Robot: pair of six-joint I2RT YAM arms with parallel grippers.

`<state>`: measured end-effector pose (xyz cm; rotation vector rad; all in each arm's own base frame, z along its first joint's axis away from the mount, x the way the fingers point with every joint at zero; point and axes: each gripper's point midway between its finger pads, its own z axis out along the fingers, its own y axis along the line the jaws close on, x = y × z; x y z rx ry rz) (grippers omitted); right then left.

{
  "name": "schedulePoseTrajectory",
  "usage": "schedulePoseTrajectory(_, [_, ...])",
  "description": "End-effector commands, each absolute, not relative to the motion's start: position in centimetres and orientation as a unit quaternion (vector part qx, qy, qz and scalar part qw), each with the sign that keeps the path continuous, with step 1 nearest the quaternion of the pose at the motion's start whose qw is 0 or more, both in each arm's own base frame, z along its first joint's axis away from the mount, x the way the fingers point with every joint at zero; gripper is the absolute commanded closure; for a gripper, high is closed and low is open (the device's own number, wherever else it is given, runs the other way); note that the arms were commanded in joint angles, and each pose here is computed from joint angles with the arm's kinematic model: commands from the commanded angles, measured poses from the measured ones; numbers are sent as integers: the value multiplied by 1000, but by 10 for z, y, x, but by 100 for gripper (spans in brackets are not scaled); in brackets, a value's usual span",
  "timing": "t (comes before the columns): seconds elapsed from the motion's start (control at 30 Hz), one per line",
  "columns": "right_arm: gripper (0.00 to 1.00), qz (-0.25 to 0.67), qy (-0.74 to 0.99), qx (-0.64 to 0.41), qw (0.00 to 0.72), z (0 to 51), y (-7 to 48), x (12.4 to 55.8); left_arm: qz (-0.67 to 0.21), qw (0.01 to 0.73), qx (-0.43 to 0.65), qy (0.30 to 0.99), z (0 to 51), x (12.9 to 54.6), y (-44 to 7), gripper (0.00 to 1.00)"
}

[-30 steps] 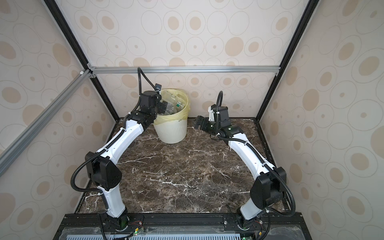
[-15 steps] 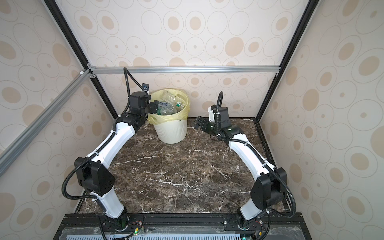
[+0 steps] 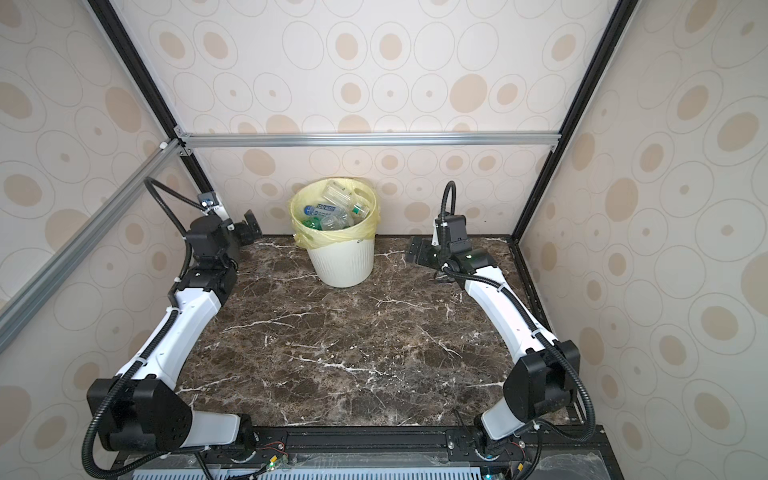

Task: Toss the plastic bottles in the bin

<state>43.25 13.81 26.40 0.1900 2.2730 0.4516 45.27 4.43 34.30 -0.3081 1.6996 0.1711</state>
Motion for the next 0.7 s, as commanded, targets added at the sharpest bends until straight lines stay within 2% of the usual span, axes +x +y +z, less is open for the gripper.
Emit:
schedulePoseTrajectory(0.0, [0, 78, 907, 115, 399, 239, 85, 426, 80, 618, -158, 766, 291, 441, 51, 1])
schedulePoseTrajectory(0.17, [0, -36, 896, 105, 430, 216, 42, 414, 122, 569, -215, 784, 214, 412, 78, 1])
schedulePoseTrajectory(0.37, [0, -174, 872, 95, 447, 180, -6, 393, 145, 574, -233, 771, 172, 400, 90, 1])
schedulePoseTrajectory(0.47, [0, -205, 855, 94, 466, 165, -18, 384, 159, 560, -233, 779, 150, 399, 95, 1])
schedulePoseTrajectory(0.57, [0, -211, 841, 96, 489, 154, -23, 380, 166, 576, -227, 767, 141, 395, 97, 1])
schedulePoseTrajectory(0.67, [0, -224, 826, 121, 502, 149, -31, 376, 146, 579, -204, 776, 127, 400, 92, 1])
